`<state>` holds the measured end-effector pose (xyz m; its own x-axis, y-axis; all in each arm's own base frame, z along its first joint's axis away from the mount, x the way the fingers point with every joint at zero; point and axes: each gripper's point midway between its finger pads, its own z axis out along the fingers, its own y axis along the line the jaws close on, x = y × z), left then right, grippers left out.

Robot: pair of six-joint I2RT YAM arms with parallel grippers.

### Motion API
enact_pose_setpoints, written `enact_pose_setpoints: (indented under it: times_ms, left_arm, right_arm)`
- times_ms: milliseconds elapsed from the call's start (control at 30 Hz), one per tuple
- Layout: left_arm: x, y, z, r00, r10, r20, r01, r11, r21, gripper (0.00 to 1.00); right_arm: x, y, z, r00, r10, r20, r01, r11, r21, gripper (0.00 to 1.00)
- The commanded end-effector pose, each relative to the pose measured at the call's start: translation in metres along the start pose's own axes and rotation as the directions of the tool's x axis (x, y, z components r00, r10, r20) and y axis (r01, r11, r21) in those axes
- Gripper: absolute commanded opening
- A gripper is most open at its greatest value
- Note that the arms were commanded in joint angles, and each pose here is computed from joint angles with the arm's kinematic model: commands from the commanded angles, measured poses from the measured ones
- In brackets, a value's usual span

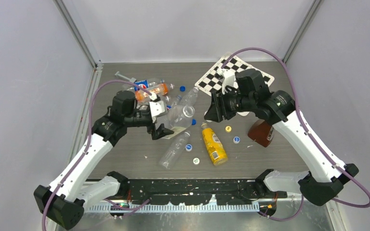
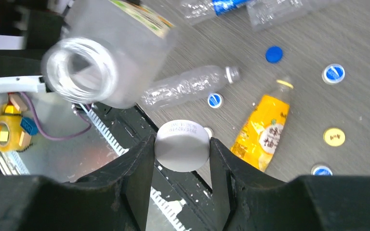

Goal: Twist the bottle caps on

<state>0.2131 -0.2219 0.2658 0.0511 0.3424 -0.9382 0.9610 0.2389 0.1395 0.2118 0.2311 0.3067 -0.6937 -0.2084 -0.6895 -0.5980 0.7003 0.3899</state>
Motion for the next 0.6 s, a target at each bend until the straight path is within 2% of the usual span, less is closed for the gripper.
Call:
enact_pose_setpoints:
  times_ms: [0, 167, 333, 467, 567]
  left_arm:
    - [-0.001, -0.016, 0.002, 0.993, 0.117, -0.03, -0.115, 0.992, 0.058, 0.0]
    - [0.016, -0.024, -0.001, 0.987, 0.138, -0.081, -0.134, 0.99, 0.044, 0.0]
    - [0.029, -0.028, 0.001, 0.985, 0.094, -0.142, -0.086, 0.994, 0.061, 0.0]
    - [0.035, -0.028, 0.004, 0.983, 0.073, -0.166, -0.062, 0.996, 0.067, 0.0]
    - [0.039, -0.026, 0.004, 0.981, 0.064, -0.183, -0.055, 0.997, 0.054, 0.0]
  right_arm:
    - [-0.019, 0.037, -0.021, 0.97, -0.184, 0.161, 0.207, 0.968, -0.142, 0.26]
    - [-0.021, 0.051, -0.023, 0.908, -0.328, 0.261, 0.384, 0.9, -0.204, 0.26]
    - [-0.019, 0.055, -0.021, 0.851, -0.443, 0.283, 0.509, 0.831, -0.227, 0.25]
    - [-0.011, 0.064, -0.017, 0.764, -0.56, 0.322, 0.642, 0.71, -0.29, 0.22]
    - [-0.012, 0.068, -0.012, 0.737, -0.587, 0.334, 0.674, 0.674, -0.303, 0.21]
